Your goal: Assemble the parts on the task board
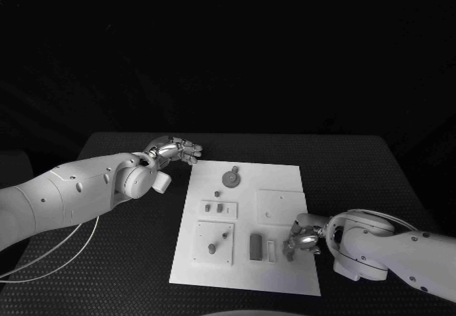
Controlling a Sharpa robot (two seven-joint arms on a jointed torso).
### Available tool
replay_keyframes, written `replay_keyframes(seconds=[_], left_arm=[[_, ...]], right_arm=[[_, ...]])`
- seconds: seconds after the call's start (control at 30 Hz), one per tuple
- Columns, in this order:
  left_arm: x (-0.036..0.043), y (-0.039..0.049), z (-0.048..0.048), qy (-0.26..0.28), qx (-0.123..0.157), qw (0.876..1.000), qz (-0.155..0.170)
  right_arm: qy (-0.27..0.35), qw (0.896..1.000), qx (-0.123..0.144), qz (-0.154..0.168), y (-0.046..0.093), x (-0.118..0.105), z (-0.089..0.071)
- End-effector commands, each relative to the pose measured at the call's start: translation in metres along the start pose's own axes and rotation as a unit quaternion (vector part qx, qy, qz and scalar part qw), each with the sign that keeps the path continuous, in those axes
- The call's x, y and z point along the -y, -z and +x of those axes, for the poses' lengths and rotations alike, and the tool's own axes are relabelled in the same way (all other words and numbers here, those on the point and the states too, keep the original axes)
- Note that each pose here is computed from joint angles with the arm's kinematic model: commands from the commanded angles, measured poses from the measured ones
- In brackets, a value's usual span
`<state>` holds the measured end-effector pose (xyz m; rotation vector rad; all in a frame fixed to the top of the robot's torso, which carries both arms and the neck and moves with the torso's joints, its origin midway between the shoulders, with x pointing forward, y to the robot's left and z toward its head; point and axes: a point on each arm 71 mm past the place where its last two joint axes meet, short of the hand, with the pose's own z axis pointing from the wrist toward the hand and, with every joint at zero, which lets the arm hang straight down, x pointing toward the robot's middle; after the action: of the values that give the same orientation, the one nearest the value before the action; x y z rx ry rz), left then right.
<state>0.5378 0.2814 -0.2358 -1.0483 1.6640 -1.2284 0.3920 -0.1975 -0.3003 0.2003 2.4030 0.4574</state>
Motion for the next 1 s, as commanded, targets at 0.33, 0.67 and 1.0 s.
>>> replay_keyframes(seconds=[0.33, 0.67, 1.0], left_arm=[[0.0008, -0.0004, 0.0029, 0.005, -0.010, 1.000, 0.002], [0.0009, -0.0003, 0.0032, 0.005, -0.010, 1.000, 0.001], [0.0010, -0.0006, 0.0040, 0.005, -0.012, 1.000, 0.001]], right_arm=[[-0.091, 0.996, -0.024, -0.005, 0.000, -0.007, 0.013], [-0.080, 0.997, -0.018, -0.012, -0.002, -0.012, 0.013], [-0.081, 0.996, -0.019, -0.019, -0.004, -0.017, 0.014]])
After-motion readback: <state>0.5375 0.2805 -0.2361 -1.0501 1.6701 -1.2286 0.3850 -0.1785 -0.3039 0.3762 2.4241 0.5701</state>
